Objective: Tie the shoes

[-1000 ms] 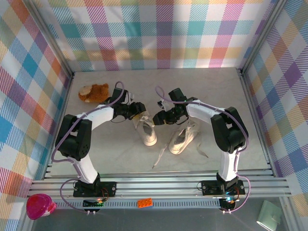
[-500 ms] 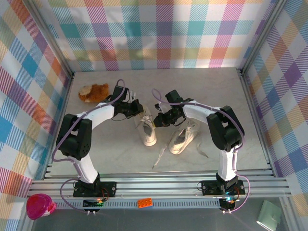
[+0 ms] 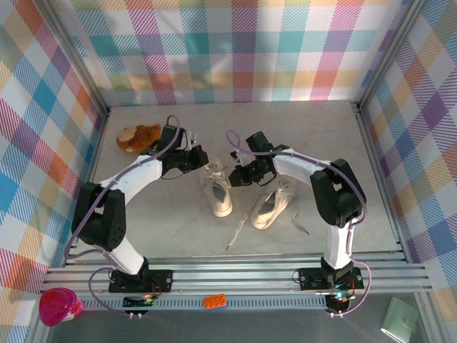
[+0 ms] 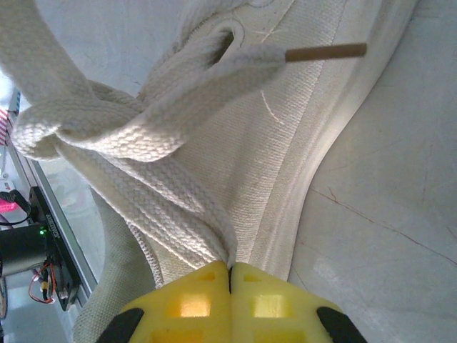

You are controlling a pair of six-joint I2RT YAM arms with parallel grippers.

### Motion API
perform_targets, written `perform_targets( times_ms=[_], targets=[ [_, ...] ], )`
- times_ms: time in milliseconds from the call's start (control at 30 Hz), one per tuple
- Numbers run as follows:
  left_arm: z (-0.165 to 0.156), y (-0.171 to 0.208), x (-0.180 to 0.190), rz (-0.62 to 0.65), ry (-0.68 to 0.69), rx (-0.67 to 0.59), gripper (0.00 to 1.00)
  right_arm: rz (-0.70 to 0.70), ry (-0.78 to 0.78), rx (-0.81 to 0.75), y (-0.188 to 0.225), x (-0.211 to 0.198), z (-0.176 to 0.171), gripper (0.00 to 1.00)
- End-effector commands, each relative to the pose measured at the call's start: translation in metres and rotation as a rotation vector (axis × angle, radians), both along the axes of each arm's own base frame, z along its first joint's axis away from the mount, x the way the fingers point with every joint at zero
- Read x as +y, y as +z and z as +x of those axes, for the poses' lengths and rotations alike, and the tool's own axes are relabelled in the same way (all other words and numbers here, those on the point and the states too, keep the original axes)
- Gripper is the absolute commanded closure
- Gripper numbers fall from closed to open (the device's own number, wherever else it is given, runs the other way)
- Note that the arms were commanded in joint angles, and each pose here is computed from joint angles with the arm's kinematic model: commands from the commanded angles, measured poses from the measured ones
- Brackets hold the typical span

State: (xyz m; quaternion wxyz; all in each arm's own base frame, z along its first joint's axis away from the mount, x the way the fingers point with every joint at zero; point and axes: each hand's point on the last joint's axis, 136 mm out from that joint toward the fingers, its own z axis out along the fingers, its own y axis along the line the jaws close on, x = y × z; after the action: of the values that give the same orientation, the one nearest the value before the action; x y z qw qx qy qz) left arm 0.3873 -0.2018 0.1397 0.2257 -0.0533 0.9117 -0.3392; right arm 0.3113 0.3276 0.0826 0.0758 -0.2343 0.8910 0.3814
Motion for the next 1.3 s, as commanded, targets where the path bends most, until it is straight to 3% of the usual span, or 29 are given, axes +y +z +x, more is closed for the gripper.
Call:
perform_targets(
  times_ms=[0,267,367,467,633,767,1267],
  targets=[
    [-0.008,-0.002,0.018,0.053,0.037,-0.016,1.00,0.005,0.023,-0.044,0.015,0.001,-0.001,1.00],
    [-0.026,-0.026,0.033,0.043,0.118,-0.028,1.00,-0.083,0.022,-0.098,0.021,-0.015,0.014,1.00],
    [-0.030,-0.039,0.041,0.079,0.159,0.029,1.00,-0.096,0.021,-0.106,0.024,-0.019,0.022,1.00],
    [-0.029,-0.040,0.032,0.037,0.131,0.030,1.00,-0.096,0.034,-0.102,0.025,-0.018,0.028,1.00],
    [-0.028,-0.021,0.020,-0.038,0.062,-0.078,1.00,-0.107,0.032,-0.076,0.014,-0.023,0.034,1.00],
    [-0.031,-0.031,0.023,-0.034,0.031,-0.034,1.00,-0.127,0.000,-0.042,0.000,-0.038,0.041,1.00],
    [-0.050,-0.072,0.062,-0.088,0.162,0.046,1.00,-0.183,-0.010,0.043,-0.037,-0.055,0.029,1.00]
  ],
)
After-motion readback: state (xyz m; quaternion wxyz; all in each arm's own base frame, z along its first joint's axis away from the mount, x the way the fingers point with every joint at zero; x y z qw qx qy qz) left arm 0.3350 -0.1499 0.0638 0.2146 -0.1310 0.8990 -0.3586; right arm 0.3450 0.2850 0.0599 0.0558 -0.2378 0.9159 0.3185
